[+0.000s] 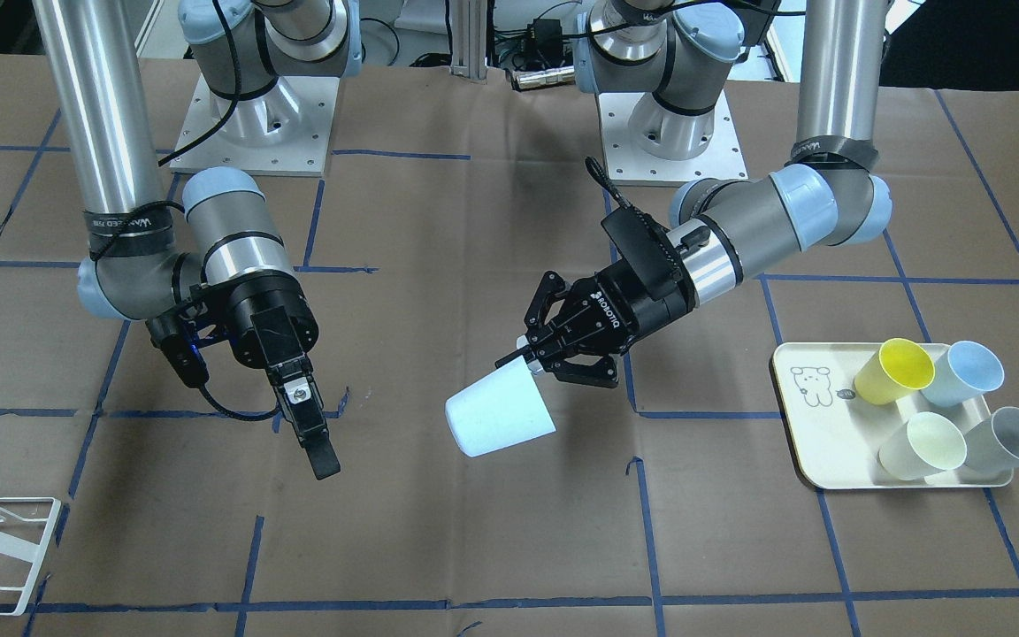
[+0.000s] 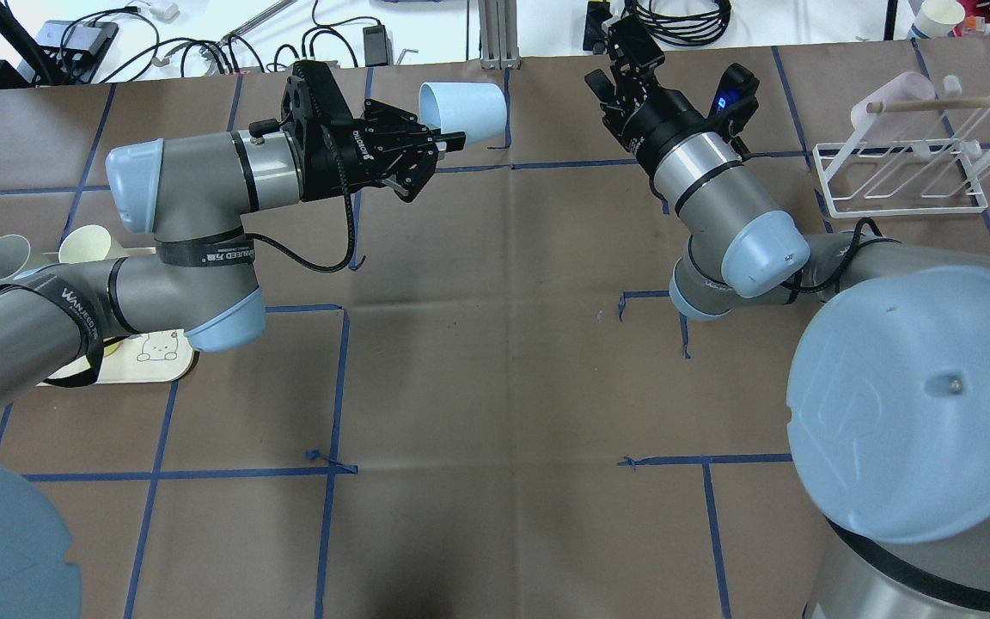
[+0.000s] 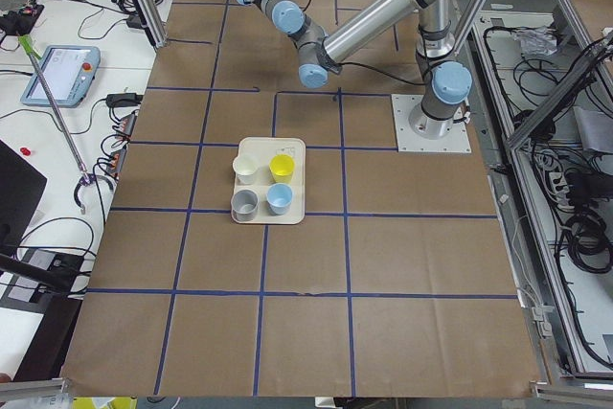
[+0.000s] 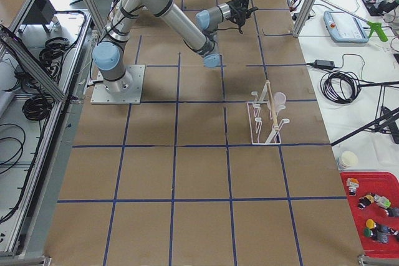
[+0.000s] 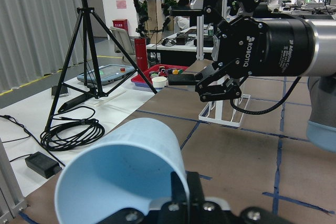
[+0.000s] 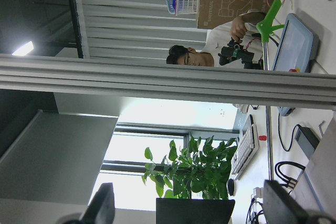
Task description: Transfer IKEA cup to right arm and place on rack
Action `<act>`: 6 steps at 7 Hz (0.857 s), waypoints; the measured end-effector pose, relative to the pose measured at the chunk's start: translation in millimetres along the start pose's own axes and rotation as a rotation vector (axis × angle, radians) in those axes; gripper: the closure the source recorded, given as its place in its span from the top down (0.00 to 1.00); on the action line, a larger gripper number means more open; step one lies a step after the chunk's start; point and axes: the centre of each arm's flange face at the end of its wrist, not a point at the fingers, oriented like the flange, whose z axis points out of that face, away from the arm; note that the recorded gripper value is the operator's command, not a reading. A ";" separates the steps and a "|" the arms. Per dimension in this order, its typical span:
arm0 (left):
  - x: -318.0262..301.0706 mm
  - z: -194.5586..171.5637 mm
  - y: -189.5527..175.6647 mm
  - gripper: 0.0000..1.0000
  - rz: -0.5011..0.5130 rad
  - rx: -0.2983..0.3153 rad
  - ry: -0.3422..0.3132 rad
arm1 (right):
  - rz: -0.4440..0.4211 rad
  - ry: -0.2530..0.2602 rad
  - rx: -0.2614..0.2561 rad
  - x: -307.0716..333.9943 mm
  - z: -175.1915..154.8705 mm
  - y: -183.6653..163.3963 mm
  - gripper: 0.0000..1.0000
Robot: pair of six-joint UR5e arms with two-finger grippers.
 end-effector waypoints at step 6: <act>21.6 13.9 8.2 0.00 -0.054 0.027 0.061 | 0.055 0.039 -0.001 21.6 2.0 8.4 1.00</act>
